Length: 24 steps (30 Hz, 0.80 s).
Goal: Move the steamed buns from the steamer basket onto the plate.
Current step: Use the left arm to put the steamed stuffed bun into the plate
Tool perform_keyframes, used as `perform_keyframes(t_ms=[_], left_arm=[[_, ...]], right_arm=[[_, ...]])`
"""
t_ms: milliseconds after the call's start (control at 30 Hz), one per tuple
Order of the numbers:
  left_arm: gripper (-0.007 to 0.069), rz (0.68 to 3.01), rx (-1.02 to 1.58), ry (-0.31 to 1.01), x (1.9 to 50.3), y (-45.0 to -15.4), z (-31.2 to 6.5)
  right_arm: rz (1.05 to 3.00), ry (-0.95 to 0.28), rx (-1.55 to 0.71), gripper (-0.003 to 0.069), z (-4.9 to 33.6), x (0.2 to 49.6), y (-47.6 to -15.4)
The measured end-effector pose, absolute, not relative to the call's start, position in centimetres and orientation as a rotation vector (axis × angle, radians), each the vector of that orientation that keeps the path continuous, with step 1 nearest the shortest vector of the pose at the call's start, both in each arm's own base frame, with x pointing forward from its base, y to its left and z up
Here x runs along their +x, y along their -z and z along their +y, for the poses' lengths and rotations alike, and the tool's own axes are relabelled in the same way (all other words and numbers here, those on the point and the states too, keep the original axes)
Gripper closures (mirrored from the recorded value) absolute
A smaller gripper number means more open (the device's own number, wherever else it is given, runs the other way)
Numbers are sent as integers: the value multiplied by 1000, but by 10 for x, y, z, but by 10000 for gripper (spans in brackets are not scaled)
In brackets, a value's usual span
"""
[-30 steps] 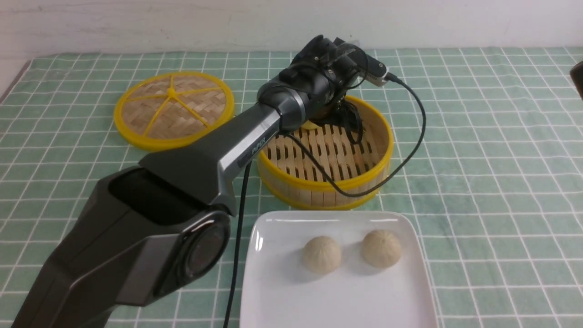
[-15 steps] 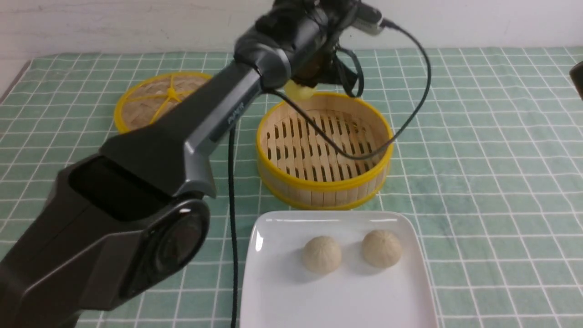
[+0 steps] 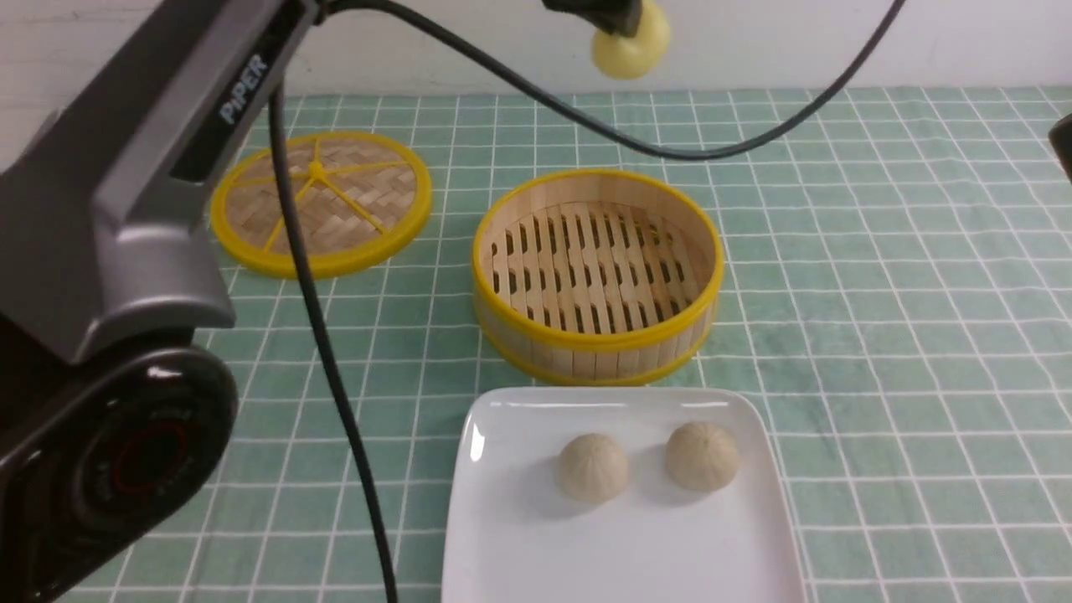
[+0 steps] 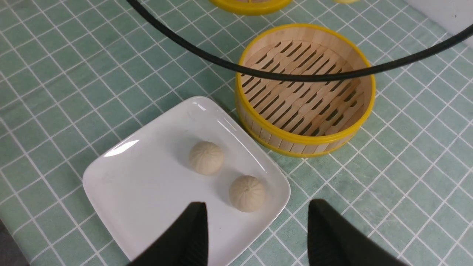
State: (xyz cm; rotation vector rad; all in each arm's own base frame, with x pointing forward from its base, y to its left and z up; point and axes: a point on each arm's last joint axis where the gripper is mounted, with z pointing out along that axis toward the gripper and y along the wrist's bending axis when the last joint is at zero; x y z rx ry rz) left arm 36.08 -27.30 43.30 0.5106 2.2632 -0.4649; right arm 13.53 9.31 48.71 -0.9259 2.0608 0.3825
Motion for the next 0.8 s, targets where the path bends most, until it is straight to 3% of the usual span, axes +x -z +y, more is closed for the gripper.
perform_keyframes(t_ms=[167, 300, 500, 667, 800], left_arm=[[601, 2252, 554, 590, 339, -447, -280], [599, 2279, 617, 570, 318, -446, -288], [599, 2384, 702, 473, 286, -427, -286], [599, 2494, 688, 344, 266, -406, -261], [599, 2625, 724, 223, 250, -368, -242]], right_arm=[[2061, -382, -926, 281, 93, 135, -487], [2061, -382, -926, 281, 93, 135, -487], [2060, -387, -926, 281, 93, 135, -487], [2060, -390, -927, 281, 94, 135, -487], [2060, -390, -927, 281, 94, 135, -487]])
